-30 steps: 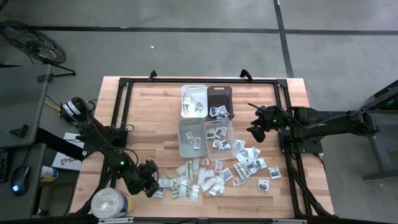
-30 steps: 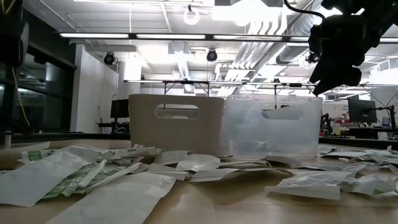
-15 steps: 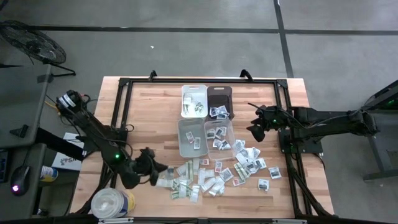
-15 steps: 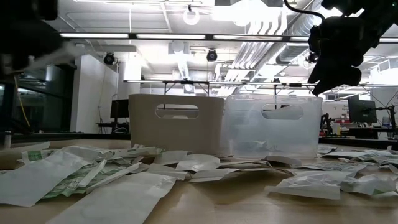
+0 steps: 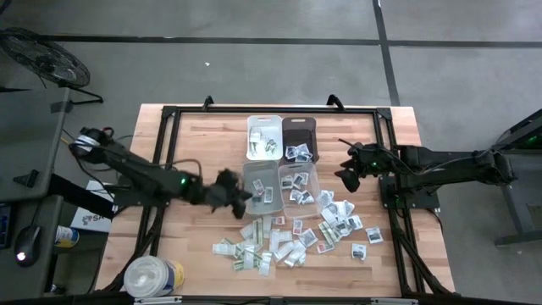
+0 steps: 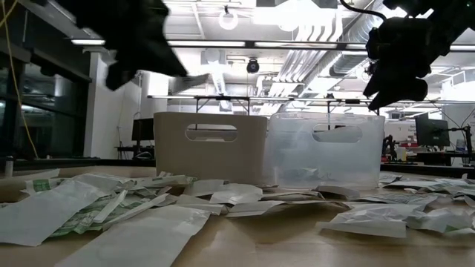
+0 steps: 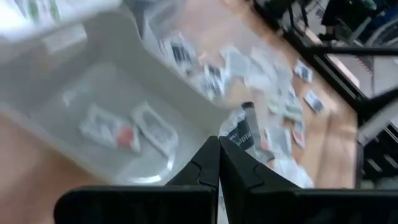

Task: Pick & Place First Aid Supplies
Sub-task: Put the gray towelette pack into the transparent bin

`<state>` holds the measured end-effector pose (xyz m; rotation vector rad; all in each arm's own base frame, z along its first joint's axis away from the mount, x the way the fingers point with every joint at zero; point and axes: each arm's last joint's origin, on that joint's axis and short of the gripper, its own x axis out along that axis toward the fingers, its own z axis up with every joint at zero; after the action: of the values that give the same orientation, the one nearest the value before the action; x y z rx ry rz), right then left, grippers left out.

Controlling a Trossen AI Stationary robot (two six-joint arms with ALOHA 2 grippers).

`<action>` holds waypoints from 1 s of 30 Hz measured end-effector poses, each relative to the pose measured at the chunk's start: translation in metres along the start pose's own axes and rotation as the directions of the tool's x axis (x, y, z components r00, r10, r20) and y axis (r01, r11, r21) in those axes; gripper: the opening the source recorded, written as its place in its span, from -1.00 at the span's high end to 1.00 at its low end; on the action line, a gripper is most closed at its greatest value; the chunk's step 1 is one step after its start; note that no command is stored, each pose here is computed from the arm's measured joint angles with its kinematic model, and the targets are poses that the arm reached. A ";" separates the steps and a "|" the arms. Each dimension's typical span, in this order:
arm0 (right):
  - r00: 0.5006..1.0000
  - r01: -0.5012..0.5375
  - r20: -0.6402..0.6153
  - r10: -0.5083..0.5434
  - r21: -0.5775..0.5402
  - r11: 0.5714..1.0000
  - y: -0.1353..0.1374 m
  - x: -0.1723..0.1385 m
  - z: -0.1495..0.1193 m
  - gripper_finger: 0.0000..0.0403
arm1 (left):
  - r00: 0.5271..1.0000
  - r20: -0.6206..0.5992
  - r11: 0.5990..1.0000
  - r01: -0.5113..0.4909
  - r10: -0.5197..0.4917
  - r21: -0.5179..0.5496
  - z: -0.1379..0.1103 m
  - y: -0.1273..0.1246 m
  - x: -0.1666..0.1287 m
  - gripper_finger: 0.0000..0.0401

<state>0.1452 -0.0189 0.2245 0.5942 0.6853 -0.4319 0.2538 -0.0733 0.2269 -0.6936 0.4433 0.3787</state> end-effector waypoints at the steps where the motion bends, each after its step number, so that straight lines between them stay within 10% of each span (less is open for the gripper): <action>1: 1.000 -0.002 0.004 0.002 0.000 1.000 0.000 0.000 0.000 -0.10 | 1.000 0.009 1.000 -0.004 0.004 0.006 0.008 0.002 0.003 1.00; 15: 0.999 -0.019 0.031 0.022 -0.092 0.996 0.002 0.000 0.003 -0.10 | 0.999 0.053 0.988 -0.020 0.012 0.154 0.092 0.007 0.051 1.00; 30: 0.998 -0.029 0.049 0.035 -0.125 0.992 0.003 0.000 0.005 -0.10 | 0.998 -0.060 0.988 -0.003 0.013 0.154 0.098 -0.004 0.127 1.00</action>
<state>0.1490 -0.0194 0.2288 0.4744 0.6481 -0.3701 0.3886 0.0140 0.2318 -0.5545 0.5280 0.3278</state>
